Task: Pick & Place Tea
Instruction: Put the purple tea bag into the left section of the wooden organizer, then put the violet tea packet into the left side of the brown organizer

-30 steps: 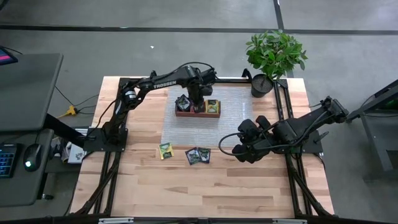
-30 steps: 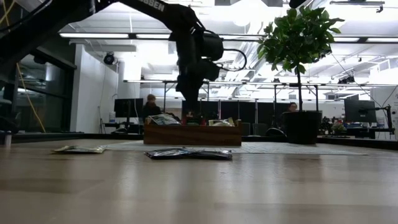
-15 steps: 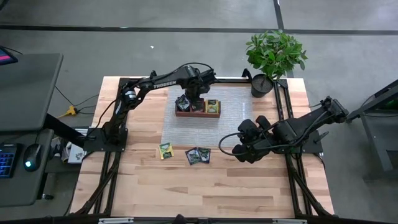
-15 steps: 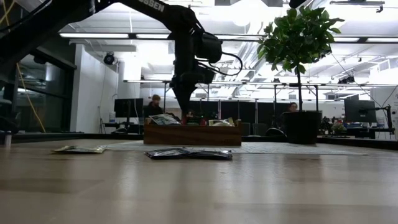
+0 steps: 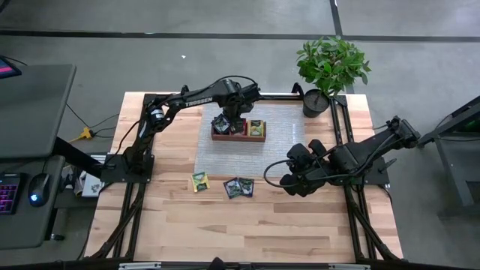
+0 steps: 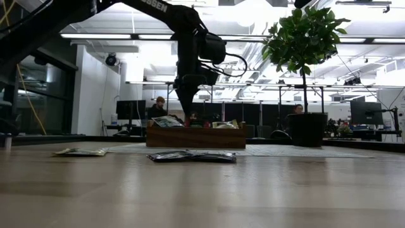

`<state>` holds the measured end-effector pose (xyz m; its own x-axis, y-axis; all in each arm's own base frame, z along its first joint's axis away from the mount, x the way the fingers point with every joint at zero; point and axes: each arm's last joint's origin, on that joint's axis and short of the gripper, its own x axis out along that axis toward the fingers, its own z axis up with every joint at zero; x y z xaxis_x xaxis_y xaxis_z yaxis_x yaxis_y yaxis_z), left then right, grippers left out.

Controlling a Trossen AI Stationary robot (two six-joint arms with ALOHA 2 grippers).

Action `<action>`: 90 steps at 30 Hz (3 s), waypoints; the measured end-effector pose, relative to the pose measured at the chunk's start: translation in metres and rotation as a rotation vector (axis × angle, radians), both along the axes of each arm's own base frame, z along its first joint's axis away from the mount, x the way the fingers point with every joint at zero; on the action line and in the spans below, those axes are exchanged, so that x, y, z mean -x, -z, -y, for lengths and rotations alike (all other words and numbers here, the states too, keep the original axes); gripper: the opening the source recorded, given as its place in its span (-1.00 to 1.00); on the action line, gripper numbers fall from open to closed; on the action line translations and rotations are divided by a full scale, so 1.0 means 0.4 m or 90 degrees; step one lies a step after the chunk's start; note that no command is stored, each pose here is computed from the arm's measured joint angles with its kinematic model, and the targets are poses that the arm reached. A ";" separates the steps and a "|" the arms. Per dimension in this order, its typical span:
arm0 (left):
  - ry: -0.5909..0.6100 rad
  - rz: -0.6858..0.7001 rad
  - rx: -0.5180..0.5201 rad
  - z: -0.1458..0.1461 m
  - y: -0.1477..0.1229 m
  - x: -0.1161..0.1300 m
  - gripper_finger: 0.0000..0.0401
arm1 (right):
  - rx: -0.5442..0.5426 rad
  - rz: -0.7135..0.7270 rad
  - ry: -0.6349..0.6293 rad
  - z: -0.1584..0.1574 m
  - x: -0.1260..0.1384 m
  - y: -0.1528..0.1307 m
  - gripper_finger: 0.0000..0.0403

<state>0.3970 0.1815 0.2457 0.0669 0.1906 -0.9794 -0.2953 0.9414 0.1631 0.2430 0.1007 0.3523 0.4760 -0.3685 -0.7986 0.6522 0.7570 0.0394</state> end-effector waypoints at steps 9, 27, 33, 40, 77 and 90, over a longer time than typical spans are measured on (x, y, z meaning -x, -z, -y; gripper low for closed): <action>0.011 -0.022 0.015 0.000 0.024 -0.003 -1.00 | -0.004 0.004 0.006 0.000 -0.001 0.000 -1.00; 0.036 -0.057 0.048 0.017 0.114 0.007 -1.00 | -0.005 0.009 0.008 -0.001 -0.001 -0.001 -1.00; 0.041 -0.031 0.038 0.021 0.068 0.012 -1.00 | -0.004 0.009 0.008 -0.001 -0.002 -0.001 -1.00; 0.048 0.018 -0.010 0.025 -0.037 0.018 -1.00 | 0.003 0.011 0.009 0.000 -0.002 -0.001 -1.00; 0.161 0.347 0.244 0.565 0.168 0.233 -1.00 | -0.081 0.261 -0.308 0.006 -0.171 0.293 -1.00; 0.144 0.367 0.197 0.567 0.175 0.222 -1.00 | -0.104 0.208 -0.371 -0.034 -0.238 0.438 -1.00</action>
<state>0.3081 -0.0453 0.1757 0.5989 -0.1719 -0.7822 -0.0445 0.9680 -0.2468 0.3381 0.1142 0.1771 0.7858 0.1336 -0.6039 0.0759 0.9482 0.3086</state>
